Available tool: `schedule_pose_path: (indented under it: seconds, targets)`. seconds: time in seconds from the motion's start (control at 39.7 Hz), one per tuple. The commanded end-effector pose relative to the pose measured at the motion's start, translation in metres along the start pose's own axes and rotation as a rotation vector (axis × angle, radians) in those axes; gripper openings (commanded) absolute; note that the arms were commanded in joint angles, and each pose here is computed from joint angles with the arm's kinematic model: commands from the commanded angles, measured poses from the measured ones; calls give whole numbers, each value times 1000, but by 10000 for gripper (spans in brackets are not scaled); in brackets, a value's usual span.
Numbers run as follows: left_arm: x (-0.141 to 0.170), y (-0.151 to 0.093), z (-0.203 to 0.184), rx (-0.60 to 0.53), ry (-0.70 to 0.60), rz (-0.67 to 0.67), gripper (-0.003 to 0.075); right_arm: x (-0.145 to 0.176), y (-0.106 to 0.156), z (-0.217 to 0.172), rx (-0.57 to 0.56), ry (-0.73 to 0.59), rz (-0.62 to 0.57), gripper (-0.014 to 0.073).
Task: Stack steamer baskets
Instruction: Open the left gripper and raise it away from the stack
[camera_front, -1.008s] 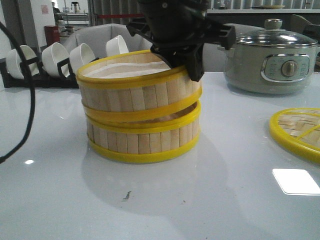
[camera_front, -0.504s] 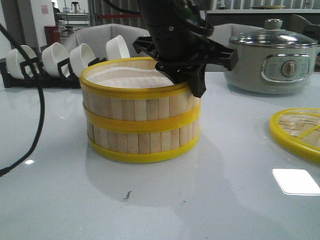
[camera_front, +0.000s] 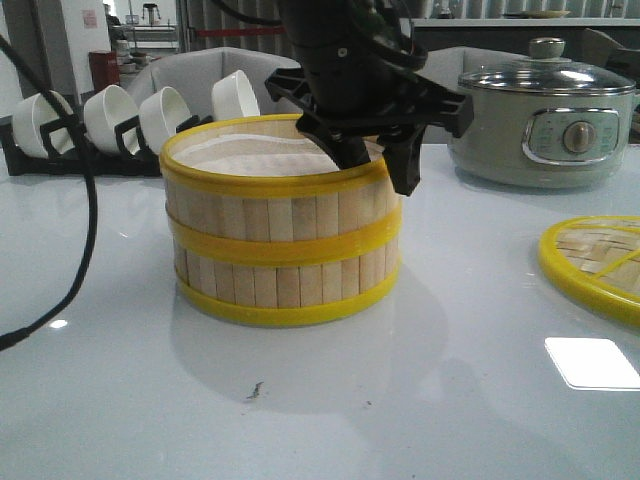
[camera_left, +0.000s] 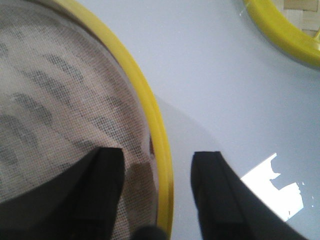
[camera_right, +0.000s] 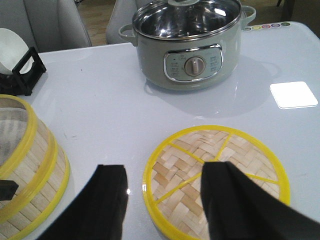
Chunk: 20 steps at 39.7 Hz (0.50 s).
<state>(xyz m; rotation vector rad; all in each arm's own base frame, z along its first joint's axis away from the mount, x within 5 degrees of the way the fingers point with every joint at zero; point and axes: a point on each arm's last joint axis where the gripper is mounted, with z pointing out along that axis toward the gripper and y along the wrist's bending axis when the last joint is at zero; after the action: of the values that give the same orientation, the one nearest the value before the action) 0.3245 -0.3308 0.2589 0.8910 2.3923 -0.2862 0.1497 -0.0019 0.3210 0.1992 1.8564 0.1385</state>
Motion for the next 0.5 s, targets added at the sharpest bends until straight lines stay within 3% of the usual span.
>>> schedule_pose_path:
  seconds: [0.0, 0.25, 0.48]
  targets:
    - [-26, -1, -42, 3, -141, 10, 459, -19, 4, -3, -19, -109, -3, 444]
    - [-55, 7, -89, -56, -197, 24, 392, -18, 3, -3, -18, -102, -3, 444]
    - [-68, 41, -147, -279, -251, 63, 289, -18, 3, -3, -18, -102, -3, 444]
